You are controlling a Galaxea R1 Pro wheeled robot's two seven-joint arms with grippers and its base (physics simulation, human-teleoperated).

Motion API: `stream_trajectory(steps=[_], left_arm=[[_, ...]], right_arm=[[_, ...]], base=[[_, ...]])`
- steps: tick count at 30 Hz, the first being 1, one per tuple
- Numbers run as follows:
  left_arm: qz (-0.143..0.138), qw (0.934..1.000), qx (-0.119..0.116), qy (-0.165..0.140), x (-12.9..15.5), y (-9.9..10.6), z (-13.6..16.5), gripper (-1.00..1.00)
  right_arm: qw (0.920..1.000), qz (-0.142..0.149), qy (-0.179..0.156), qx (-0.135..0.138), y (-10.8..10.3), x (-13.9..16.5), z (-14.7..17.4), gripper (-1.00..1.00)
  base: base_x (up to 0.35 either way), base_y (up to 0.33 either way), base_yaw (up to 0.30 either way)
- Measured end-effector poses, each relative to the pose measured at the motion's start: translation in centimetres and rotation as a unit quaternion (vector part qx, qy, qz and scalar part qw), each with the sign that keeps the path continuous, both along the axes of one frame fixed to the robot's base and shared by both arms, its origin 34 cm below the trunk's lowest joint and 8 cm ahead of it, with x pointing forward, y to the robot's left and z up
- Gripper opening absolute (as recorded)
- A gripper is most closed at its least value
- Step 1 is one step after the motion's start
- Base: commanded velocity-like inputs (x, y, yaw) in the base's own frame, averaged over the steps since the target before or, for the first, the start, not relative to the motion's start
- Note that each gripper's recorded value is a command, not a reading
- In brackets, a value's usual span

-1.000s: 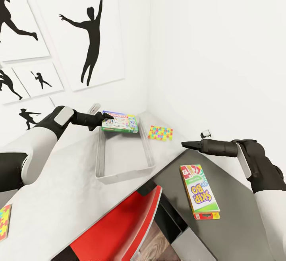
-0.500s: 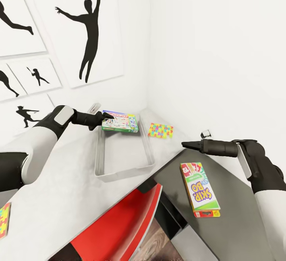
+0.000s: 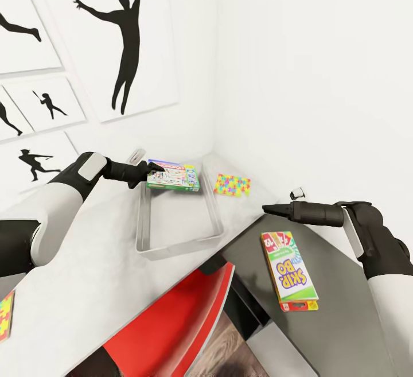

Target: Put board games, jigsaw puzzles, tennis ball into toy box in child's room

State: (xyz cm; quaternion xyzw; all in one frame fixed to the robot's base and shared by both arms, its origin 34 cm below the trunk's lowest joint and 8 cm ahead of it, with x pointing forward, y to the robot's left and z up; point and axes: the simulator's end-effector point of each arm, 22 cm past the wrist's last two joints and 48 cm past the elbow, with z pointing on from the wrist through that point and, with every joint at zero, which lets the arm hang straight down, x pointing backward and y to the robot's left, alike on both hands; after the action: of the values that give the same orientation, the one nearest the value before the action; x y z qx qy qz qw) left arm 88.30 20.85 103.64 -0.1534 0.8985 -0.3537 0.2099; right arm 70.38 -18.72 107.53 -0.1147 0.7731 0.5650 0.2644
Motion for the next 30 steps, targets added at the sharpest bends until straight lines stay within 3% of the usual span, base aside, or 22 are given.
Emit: stream_trajectory(steps=[30], left_arm=[[0.013,0.9994,0.014,0.029,0.2,0.7,-4.2,-1.0]], right_arm=[[0.9997,-0.001,0.024,0.0,-0.1,0.3,-2.9,1.0]], base=[[0.0,0.0,0.0]])
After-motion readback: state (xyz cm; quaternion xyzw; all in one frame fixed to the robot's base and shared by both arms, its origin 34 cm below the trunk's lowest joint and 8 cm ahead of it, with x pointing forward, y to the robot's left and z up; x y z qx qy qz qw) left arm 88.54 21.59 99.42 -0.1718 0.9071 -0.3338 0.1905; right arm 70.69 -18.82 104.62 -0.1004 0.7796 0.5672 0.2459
